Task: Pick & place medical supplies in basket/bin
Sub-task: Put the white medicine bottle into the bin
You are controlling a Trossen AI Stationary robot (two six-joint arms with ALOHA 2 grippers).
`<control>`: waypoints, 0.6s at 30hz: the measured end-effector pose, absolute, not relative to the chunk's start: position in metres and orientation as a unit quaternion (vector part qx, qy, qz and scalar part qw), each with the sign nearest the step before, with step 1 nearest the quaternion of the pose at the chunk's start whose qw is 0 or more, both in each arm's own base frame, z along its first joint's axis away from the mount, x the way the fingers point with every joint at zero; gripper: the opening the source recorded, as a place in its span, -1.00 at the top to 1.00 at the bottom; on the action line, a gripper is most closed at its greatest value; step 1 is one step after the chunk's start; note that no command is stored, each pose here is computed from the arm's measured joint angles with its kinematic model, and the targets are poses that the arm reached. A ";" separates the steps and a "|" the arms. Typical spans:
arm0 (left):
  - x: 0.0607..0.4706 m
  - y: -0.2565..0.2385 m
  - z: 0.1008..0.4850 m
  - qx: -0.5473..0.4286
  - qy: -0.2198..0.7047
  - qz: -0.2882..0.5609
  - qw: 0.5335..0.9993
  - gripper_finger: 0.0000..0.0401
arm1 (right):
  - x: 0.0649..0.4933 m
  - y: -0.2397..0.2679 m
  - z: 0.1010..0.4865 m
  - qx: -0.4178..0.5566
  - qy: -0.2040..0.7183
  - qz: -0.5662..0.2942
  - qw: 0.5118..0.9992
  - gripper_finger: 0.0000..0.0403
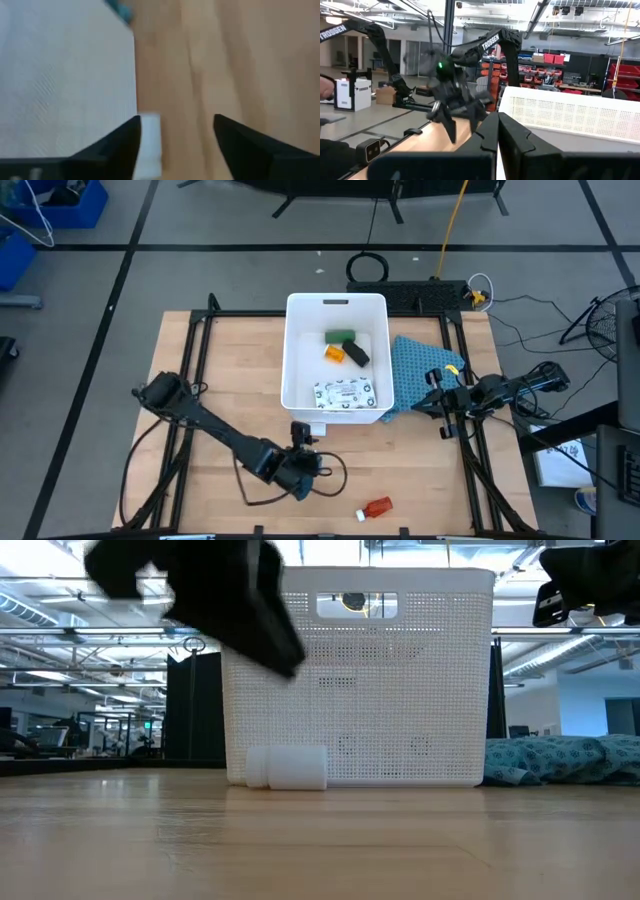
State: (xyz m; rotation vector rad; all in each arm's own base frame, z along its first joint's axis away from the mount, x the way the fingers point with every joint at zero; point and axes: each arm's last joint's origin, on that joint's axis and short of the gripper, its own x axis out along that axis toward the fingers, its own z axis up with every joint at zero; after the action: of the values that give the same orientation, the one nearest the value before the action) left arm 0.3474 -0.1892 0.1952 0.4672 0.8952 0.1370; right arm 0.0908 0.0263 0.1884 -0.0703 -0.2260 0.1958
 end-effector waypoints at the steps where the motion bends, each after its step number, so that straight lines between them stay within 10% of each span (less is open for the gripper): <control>1: 0.349 -0.187 0.189 0.228 0.441 0.067 0.865 -0.36 | 0.091 0.026 0.188 -0.035 -0.113 0.098 0.988 1.00; 18: 0.368 -0.152 0.155 0.195 0.508 0.094 0.834 -0.75 | 0.092 0.025 0.185 -0.023 -0.093 0.074 0.993 1.00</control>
State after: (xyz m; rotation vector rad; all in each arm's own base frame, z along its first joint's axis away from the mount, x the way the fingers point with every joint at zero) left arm 0.3678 -0.1521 0.1553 0.4122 1.0763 0.1998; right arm 0.0921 0.0251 0.1853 -0.0464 -0.1864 0.1485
